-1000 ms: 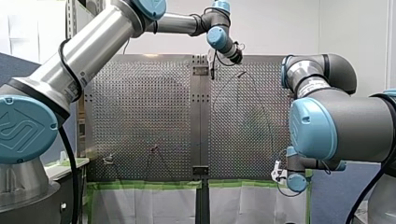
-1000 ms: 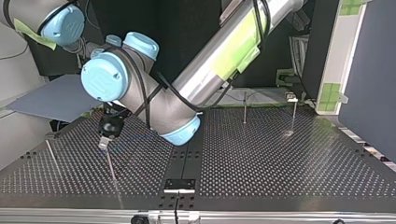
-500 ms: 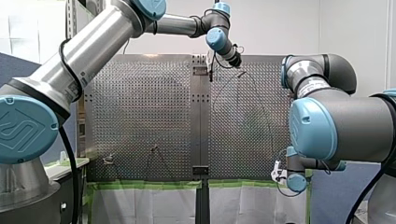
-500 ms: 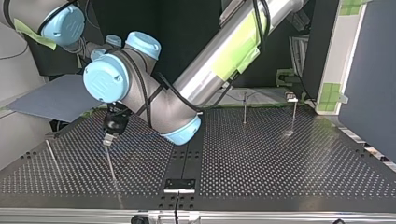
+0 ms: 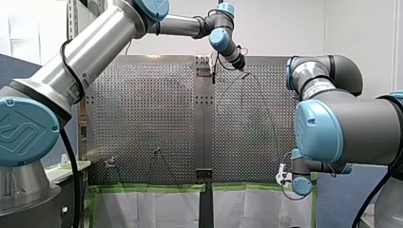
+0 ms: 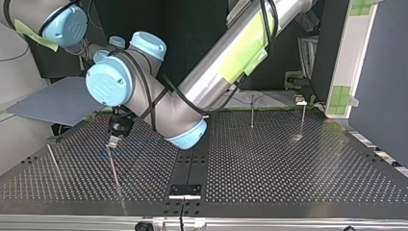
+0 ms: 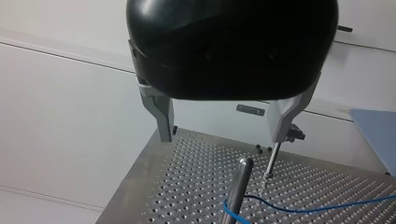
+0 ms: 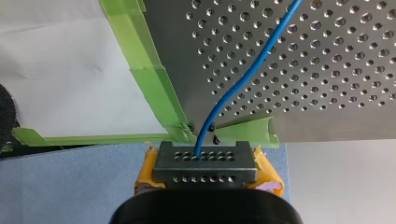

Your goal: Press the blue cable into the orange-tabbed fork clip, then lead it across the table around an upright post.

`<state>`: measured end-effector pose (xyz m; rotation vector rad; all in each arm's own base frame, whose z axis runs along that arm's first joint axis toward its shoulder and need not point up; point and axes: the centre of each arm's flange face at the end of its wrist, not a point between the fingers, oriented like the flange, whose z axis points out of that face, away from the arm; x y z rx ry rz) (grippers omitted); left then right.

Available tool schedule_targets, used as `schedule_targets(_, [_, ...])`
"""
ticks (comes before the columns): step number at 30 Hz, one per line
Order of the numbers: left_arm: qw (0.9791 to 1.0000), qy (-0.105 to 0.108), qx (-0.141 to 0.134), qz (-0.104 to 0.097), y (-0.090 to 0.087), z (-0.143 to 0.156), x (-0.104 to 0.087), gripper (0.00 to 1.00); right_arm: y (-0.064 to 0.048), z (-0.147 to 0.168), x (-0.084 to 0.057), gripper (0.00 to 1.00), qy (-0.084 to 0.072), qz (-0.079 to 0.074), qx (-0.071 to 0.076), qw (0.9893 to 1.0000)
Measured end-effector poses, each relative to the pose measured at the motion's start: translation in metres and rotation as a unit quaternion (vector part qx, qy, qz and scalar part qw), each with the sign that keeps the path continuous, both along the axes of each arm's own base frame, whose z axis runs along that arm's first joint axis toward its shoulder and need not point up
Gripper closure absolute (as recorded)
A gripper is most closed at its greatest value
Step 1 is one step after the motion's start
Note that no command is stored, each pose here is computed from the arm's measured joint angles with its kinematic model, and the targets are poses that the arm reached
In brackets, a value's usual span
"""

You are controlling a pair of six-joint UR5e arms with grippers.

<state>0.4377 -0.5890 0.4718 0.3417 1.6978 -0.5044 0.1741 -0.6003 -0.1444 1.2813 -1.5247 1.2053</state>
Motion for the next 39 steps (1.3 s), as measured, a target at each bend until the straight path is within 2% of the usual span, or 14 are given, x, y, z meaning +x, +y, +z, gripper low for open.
schedule_targets(14, [0.9999, 0.008, 0.008, 0.003, 0.001, -0.002, -0.004, 0.01, 0.0, 0.0, 0.001, 1.0, -0.001, 0.001, 0.001, 1.0])
schedule_targets(19, [0.9995, 0.017, 0.02, 0.016, 0.006, -0.004, -0.005, 0.01, 0.0, 0.0, 0.001, 1.0, -0.001, 0.002, 0.001, 1.0])
schedule_targets(25, [0.9988, 0.019, 0.026, 0.036, 0.01, -0.005, -0.004, 0.01, 0.001, 0.0, 0.002, 1.0, 0.0, 0.003, 0.002, 1.0])
schedule_targets(39, [0.9987, 0.018, 0.028, 0.038, 0.011, -0.005, -0.004, 0.01, 0.001, 0.0, 0.002, 1.0, -0.001, 0.003, 0.002, 1.0])
